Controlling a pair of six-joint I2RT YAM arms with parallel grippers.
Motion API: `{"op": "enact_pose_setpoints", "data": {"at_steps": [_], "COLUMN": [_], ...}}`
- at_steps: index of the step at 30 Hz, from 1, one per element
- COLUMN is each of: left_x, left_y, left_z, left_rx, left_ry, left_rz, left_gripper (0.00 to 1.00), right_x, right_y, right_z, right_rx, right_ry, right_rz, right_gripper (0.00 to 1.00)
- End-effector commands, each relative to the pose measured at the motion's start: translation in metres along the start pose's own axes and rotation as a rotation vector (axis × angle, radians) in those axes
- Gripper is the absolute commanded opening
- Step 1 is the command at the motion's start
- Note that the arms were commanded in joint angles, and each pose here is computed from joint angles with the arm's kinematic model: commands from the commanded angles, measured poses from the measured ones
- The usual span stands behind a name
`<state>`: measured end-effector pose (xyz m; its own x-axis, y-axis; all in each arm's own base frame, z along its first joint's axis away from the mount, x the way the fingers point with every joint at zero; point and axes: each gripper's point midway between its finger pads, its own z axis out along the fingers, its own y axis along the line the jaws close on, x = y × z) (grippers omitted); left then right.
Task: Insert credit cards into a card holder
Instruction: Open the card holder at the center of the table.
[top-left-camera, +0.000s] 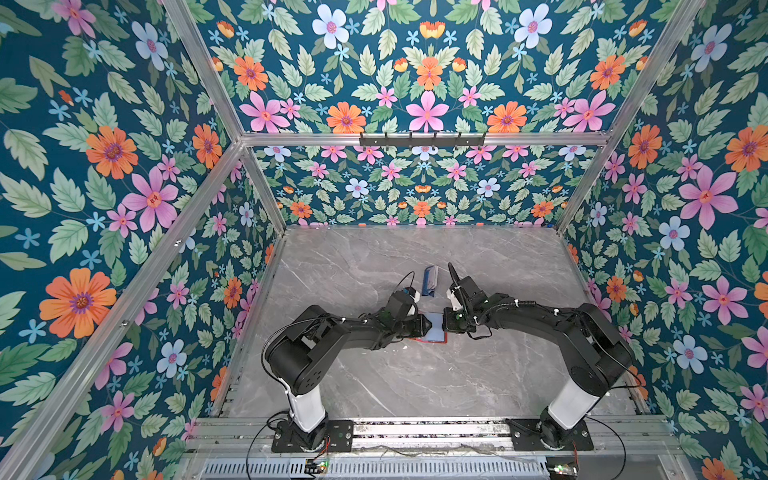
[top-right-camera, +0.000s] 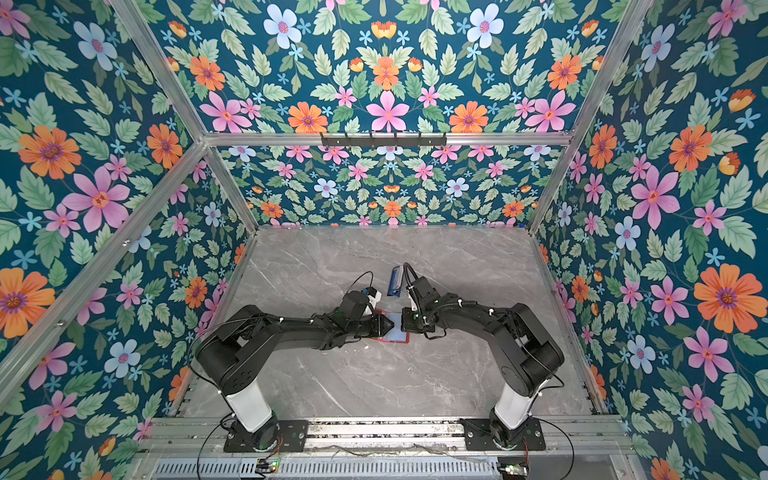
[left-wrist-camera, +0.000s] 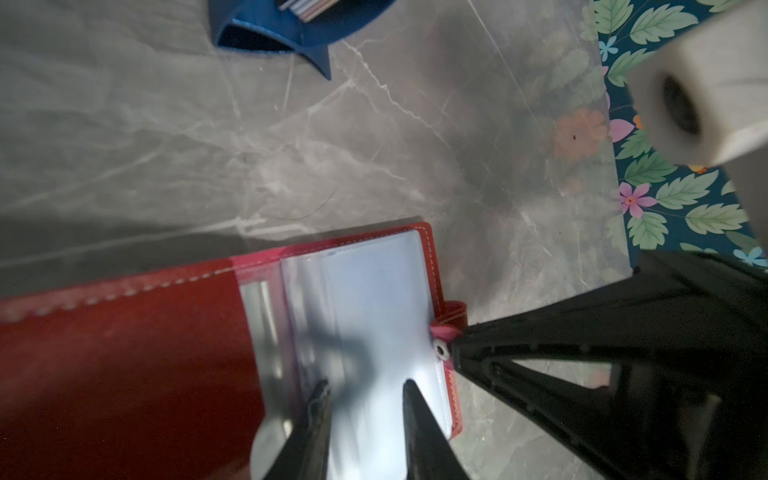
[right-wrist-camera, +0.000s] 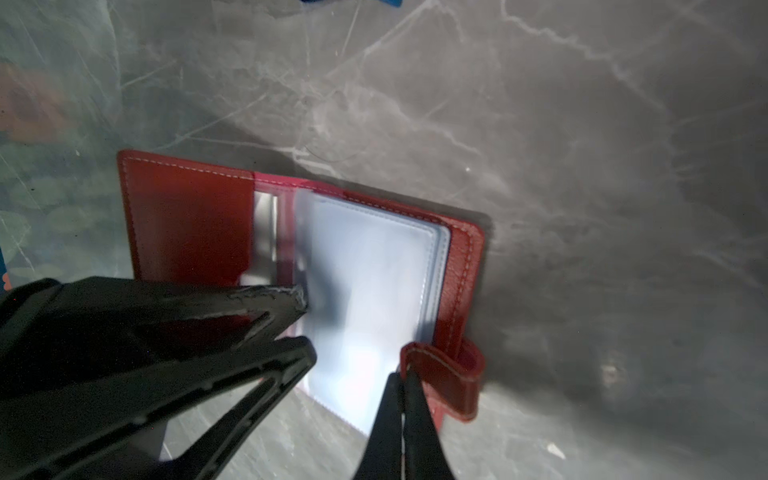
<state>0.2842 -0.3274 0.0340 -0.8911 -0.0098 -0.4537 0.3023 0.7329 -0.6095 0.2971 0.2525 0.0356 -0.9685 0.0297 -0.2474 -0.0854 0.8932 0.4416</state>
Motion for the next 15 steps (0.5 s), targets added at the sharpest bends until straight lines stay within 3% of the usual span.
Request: {"op": "enact_pose_setpoints", "data": {"at_steps": [1,10,15], "left_x": [0.0026,0.0061,0.0042], "left_y": [-0.0013,-0.0015,-0.0014], "left_z": [0.0016,0.0079,0.0051], "left_rx": [0.010,0.019,0.011], "left_ry": [0.020,0.048,0.038], "left_rz": [0.010,0.005,0.004], "left_gripper": [0.30,0.28,0.18], "right_x": [0.0041,0.0103,0.0088], "right_y": [-0.0007,-0.0053,-0.0061], "right_z": [0.0039,0.0126,0.0109], "right_rx": [-0.007,-0.009,-0.002], "right_ry": [0.016,0.035,0.025], "right_rz": [0.011,0.026,0.027], "right_gripper": [0.00,0.00,0.00]}}
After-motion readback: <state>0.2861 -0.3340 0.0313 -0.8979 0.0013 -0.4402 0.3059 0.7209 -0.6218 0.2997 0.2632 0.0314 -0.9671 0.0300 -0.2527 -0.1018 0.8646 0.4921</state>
